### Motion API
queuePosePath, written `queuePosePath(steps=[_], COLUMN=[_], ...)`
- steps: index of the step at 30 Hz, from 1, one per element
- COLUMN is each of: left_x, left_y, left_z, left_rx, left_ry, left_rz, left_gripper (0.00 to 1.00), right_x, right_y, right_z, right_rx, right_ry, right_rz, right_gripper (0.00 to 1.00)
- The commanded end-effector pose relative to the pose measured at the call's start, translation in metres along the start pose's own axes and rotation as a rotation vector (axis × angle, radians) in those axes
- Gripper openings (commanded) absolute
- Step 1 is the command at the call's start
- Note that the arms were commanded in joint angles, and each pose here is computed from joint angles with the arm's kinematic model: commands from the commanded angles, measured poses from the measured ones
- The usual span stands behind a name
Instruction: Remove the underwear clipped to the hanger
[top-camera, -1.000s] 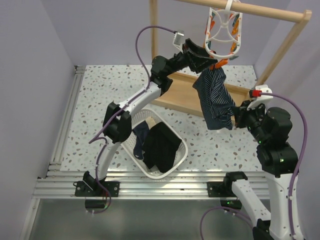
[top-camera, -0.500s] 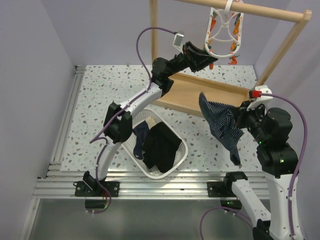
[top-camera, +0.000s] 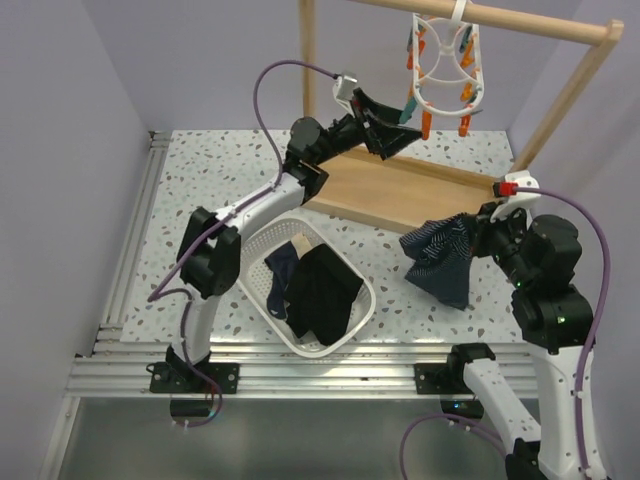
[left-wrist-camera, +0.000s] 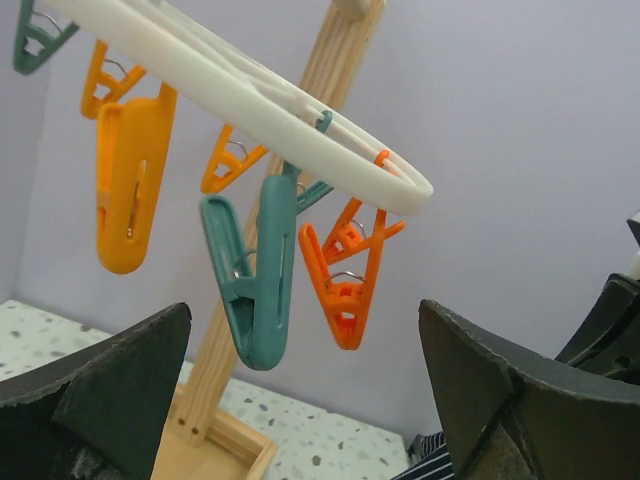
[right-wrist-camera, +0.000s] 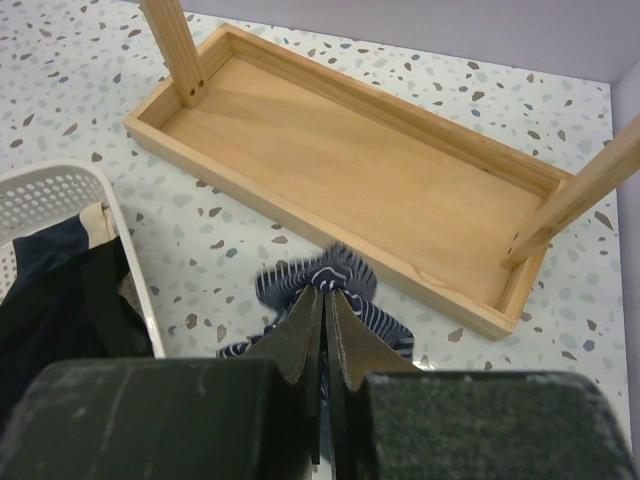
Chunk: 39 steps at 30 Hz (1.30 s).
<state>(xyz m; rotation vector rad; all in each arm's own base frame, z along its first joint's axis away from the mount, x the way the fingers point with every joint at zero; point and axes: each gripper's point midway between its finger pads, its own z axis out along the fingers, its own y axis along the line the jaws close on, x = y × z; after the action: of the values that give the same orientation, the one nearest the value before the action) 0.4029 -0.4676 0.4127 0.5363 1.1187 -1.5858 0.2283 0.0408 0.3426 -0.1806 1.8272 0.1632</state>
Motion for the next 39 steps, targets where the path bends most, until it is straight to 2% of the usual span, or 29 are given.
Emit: queuePosePath(steps=[1, 6, 9, 13, 15, 16, 18, 19, 21, 24, 28, 31, 35, 39], left_x=[-0.058, -0.048, -0.062, -0.053, -0.061, -0.053, -0.057, -0.048, -0.043, -0.026, 0.005, 0.04, 0.094, 0.145], left_y=[-0.041, -0.033, -0.049, -0.049, -0.06, -0.057, -0.067, -0.063, -0.068, -0.062, -0.061, -0.073, -0.097, -0.109], left_z=[-0.007, -0.035, -0.056, -0.088, -0.101, -0.11, -0.123, -0.133, -0.148, -0.169, -0.188, -0.187, -0.176, -0.158], left_rx=[-0.011, -0.145, -0.203, -0.295, -0.325, -0.345, -0.367, -0.387, -0.409, -0.469, -0.509, -0.468, -0.373, -0.32], left_ry=[-0.048, 0.032, 0.037, 0.096, 0.102, 0.128, 0.136, 0.158, 0.18, 0.257, 0.364, 0.455, 0.565, 0.671], left_rz=[0.197, 0.267, 0.339, 0.417, 0.462, 0.463, 0.494, 0.488, 0.487, 0.491, 0.52, 0.573, 0.558, 0.56], left_gripper=[1.0, 1.0, 1.0, 1.0, 1.0, 1.0, 1.0, 1.0, 1.0, 1.0, 1.0, 1.0, 1.0, 1.0], right_x=[-0.012, -0.005, 0.004, 0.023, 0.032, 0.039, 0.043, 0.047, 0.053, 0.063, 0.082, 0.1, 0.121, 0.141], right_y=[0.004, 0.017, 0.025, 0.032, 0.032, 0.032, 0.031, 0.03, 0.029, 0.026, 0.026, 0.02, 0.003, -0.003], right_z=[0.006, 0.013, 0.02, 0.031, 0.036, 0.038, 0.039, 0.039, 0.041, 0.043, 0.046, 0.051, 0.055, 0.055], right_rx=[-0.036, -0.134, -0.191, -0.255, -0.265, -0.269, -0.272, -0.274, -0.271, -0.265, -0.27, -0.262, -0.247, -0.256], right_ry=[-0.051, -0.041, -0.013, 0.052, 0.078, 0.092, 0.101, 0.113, 0.132, 0.17, 0.234, 0.305, 0.414, 0.519], right_rz=[-0.057, -0.126, -0.143, -0.159, -0.169, -0.174, -0.192, -0.196, -0.207, -0.204, -0.152, -0.065, 0.078, 0.102], right_gripper=[0.0, 0.0, 0.0, 0.02, 0.14, 0.27, 0.41, 0.52, 0.62, 0.73, 0.82, 0.83, 0.84, 0.84])
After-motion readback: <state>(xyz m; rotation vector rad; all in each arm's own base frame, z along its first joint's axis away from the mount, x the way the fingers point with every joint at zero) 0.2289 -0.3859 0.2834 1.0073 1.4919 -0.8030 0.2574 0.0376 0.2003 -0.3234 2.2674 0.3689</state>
